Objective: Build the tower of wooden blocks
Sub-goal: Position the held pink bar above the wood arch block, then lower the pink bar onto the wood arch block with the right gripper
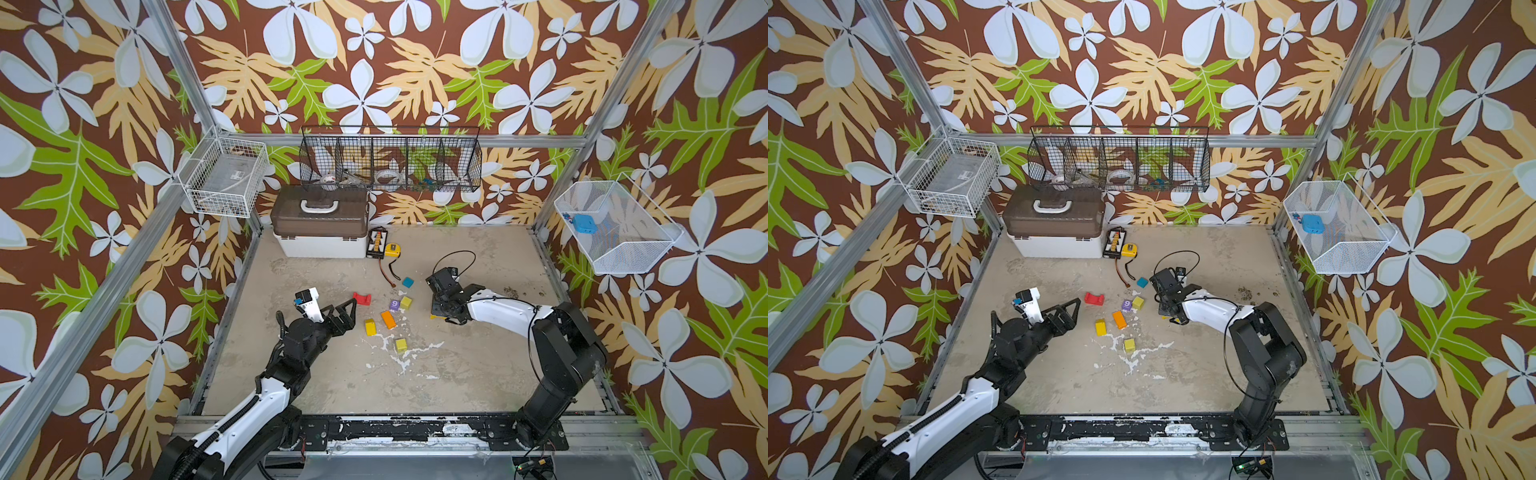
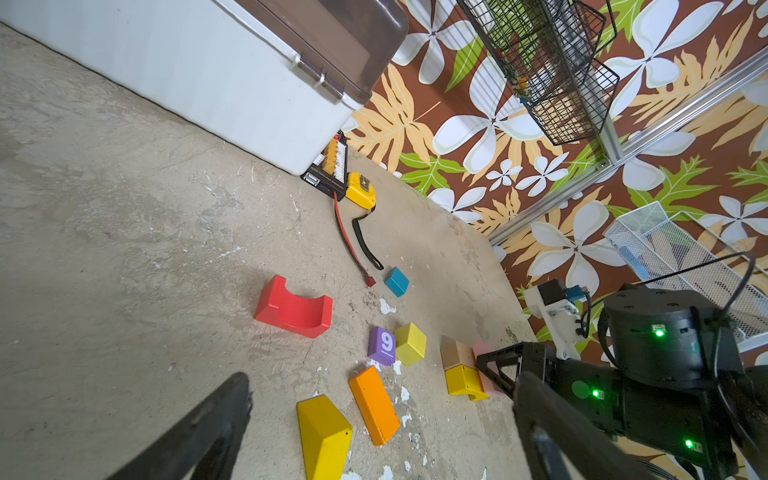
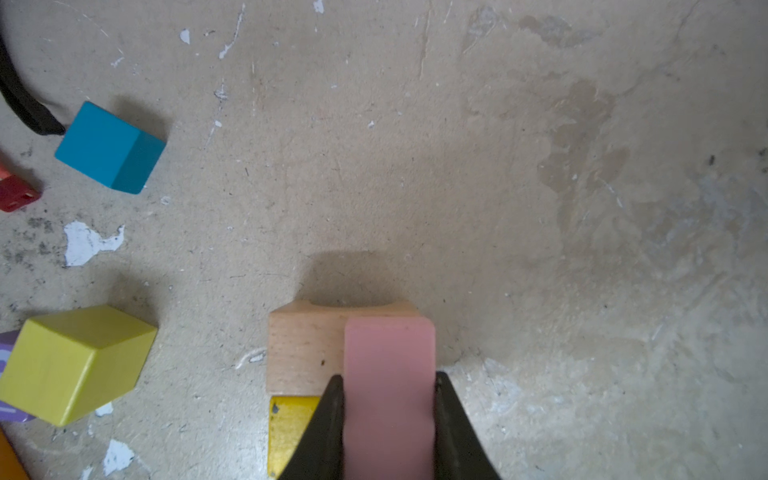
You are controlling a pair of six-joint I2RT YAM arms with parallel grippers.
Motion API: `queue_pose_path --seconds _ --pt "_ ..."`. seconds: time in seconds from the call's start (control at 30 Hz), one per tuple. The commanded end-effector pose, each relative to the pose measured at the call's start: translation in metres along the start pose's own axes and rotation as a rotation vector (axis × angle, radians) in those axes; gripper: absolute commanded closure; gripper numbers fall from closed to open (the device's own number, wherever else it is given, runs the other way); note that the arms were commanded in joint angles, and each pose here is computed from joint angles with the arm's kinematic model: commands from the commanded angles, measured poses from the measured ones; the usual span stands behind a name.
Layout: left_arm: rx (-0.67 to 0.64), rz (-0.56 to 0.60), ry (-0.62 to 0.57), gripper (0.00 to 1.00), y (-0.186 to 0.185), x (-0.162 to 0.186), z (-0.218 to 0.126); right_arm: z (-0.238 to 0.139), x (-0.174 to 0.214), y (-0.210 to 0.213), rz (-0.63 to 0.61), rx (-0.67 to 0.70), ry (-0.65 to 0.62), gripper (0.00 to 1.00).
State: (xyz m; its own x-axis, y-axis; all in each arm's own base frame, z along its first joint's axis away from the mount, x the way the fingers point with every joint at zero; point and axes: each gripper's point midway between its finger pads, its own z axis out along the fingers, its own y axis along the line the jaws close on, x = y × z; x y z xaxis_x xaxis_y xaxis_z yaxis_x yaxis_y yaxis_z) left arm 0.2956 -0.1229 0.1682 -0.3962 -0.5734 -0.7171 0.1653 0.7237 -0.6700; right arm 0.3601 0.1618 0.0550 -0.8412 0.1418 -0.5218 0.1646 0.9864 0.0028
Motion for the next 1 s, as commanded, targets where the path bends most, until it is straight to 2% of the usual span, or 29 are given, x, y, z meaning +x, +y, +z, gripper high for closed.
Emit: queue_pose_path --seconds 0.0,0.07,0.4,0.6,0.8,0.97 --pt "0.024 -0.001 -0.02 0.0 -0.0069 -0.0064 0.0002 -0.0001 -0.0031 0.0004 0.004 0.002 -0.01 0.67" --pt "0.024 -0.001 -0.019 0.0 -0.0068 -0.0062 0.0001 -0.0006 -0.0033 0.0006 0.004 0.002 -0.011 0.67" --pt "0.025 -0.001 -0.018 0.0 -0.0074 -0.0062 0.0004 -0.0014 -0.0033 0.0002 0.002 0.002 -0.011 0.53" --pt "0.026 -0.003 -0.019 0.0 -0.0076 -0.0066 0.0004 -0.0038 -0.0062 -0.0011 0.003 0.006 -0.022 0.53" --pt "0.024 -0.004 -0.016 0.0 -0.007 -0.0058 0.0008 -0.003 -0.0077 -0.0017 -0.008 0.017 -0.025 0.6" --pt "0.025 -0.005 -0.015 0.0 -0.0069 -0.0055 0.0007 -0.0012 -0.0079 -0.0004 -0.014 0.018 -0.021 0.61"
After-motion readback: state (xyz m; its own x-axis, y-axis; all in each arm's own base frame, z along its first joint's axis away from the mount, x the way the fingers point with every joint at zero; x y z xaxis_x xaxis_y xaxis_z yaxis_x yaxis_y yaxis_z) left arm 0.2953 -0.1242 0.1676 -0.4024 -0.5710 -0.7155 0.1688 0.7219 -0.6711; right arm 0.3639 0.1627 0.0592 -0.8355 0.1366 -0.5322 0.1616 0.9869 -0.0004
